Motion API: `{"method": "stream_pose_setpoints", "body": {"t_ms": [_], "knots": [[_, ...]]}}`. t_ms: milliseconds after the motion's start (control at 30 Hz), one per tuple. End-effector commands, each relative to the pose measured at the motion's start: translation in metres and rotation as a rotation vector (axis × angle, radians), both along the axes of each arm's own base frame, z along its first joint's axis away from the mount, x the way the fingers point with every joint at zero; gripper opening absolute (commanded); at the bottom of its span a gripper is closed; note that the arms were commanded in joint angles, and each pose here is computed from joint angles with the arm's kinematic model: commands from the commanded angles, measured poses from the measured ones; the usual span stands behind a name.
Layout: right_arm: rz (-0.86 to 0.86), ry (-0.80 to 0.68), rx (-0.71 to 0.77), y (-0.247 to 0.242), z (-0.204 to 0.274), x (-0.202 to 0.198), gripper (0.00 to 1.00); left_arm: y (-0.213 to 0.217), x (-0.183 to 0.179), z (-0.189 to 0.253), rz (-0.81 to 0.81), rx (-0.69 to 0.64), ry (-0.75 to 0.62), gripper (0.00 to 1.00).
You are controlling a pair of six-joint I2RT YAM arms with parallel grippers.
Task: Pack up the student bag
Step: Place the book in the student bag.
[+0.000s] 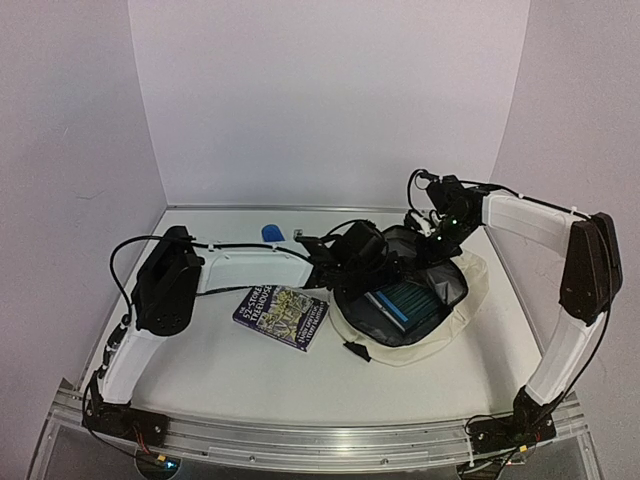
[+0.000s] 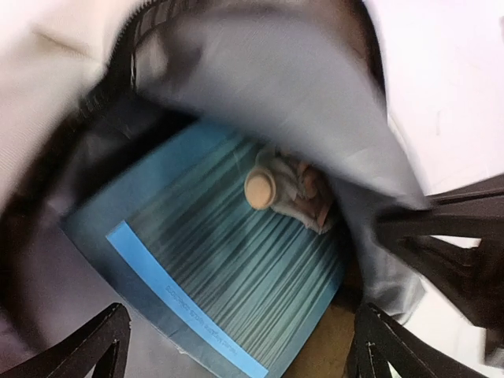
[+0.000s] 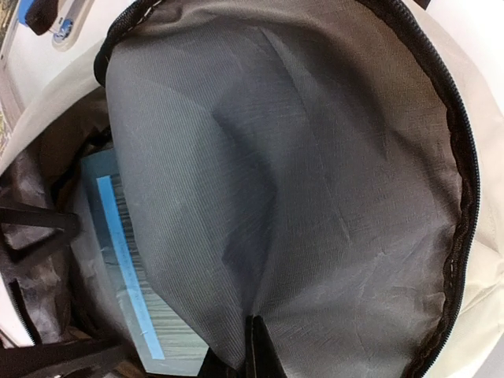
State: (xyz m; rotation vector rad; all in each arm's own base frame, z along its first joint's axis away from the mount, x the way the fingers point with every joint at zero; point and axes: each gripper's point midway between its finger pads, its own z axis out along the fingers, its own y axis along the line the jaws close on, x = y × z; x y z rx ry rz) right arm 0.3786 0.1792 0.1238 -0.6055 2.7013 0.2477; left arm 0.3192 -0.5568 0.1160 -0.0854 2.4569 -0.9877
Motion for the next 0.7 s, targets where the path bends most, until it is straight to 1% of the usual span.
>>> {"method": "stream_pose_setpoints", "body": {"t_ms": [0, 100, 133, 200, 300, 367, 400, 467, 567, 667], "knots": [[0.013, -0.004, -0.044, -0.002, -0.009, 0.005, 0.03, 0.025, 0.006, 0.086, 0.031, 0.034, -0.136, 1.00], [0.006, -0.006, -0.055, -0.006, -0.010, 0.007, 0.09, 0.042, 0.006, 0.087, 0.040, 0.047, -0.115, 1.00], [0.001, -0.009, -0.059, -0.007, -0.009, 0.008, 0.14, 0.050, 0.006, 0.086, 0.043, 0.039, -0.098, 1.00], [-0.009, -0.019, -0.068, -0.012, -0.006, 0.010, 0.27, 0.069, 0.007, 0.084, 0.053, 0.018, -0.071, 1.00], [-0.018, -0.028, -0.066, -0.019, -0.003, 0.013, 0.50, 0.108, 0.009, 0.083, 0.088, 0.012, -0.054, 1.00], [-0.023, -0.028, -0.049, -0.022, 0.001, 0.014, 0.62, 0.137, 0.011, 0.076, 0.113, 0.012, -0.027, 1.00], [-0.021, -0.027, -0.038, -0.022, 0.003, 0.014, 0.67, 0.152, 0.012, 0.068, 0.123, 0.015, -0.011, 1.00], [-0.011, -0.034, -0.012, -0.019, 0.012, 0.014, 0.74, 0.178, 0.014, 0.069, 0.150, 0.012, -0.010, 1.00], [0.016, -0.054, 0.056, -0.008, 0.031, 0.012, 0.84, 0.216, 0.013, 0.067, 0.200, 0.051, -0.021, 1.00], [0.045, -0.079, 0.144, 0.005, 0.055, 0.009, 0.89, 0.243, 0.011, 0.062, 0.222, 0.083, -0.011, 1.00]]}}
